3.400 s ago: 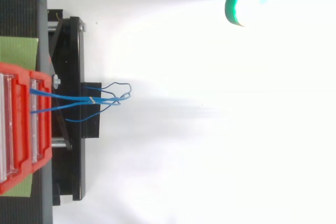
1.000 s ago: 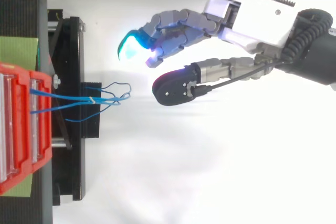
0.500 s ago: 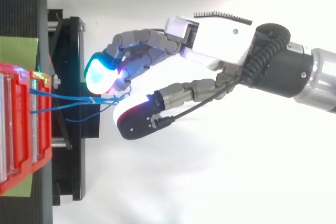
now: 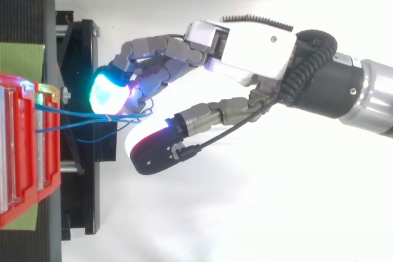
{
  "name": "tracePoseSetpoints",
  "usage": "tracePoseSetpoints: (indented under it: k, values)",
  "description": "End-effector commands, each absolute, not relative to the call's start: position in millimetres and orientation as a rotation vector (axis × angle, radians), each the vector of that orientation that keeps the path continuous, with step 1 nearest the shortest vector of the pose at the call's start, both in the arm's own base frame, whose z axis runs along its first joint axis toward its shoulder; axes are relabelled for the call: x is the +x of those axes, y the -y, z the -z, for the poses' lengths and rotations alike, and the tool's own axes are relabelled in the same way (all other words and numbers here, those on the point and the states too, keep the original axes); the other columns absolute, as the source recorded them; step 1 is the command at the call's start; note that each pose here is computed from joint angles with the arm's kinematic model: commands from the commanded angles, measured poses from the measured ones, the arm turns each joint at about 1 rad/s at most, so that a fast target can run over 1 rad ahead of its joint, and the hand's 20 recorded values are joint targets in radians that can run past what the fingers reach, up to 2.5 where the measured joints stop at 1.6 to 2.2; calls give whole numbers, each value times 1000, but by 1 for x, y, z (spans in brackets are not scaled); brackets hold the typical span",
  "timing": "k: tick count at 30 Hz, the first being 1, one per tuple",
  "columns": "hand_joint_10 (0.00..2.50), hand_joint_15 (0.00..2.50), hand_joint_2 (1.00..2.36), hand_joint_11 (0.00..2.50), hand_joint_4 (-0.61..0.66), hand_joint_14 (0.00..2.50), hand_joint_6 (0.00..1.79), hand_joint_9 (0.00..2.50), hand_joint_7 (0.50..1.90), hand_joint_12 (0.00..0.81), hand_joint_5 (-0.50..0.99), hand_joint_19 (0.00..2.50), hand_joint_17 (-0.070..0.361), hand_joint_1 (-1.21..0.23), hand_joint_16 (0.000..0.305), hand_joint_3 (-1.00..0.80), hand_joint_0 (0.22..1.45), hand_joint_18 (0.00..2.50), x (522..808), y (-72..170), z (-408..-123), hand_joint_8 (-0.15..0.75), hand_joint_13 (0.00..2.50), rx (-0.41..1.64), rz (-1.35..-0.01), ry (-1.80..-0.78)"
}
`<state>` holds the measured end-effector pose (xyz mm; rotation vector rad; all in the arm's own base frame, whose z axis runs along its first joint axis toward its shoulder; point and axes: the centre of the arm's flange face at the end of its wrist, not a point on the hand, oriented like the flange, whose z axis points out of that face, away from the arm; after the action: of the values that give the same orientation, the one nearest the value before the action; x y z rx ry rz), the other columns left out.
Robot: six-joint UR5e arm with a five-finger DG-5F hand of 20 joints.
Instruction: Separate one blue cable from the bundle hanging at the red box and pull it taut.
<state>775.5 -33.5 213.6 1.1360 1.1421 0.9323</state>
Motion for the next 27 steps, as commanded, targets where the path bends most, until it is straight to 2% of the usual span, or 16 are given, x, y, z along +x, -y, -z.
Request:
tracePoseSetpoints:
  k: [1,12,22,27]
  values:
    - [13,264,1000,446,359,9,503,876,959,319,-150,227,69,-673,31,-500,590,473,776,33,-214,362,695,1142,-947,-1130]
    - [11,283,1003,476,309,10,502,872,1095,317,-139,255,68,-780,30,-461,635,493,778,24,-216,352,712,1157,-998,-1105]
    - [13,307,1012,508,264,11,500,884,1201,319,-126,274,68,-771,30,-329,672,519,779,20,-217,349,752,1159,-1026,-1092]
    - [12,338,1014,533,218,12,609,887,1049,325,-150,300,69,-758,31,-301,676,534,780,20,-217,347,774,1161,-1036,-1083]
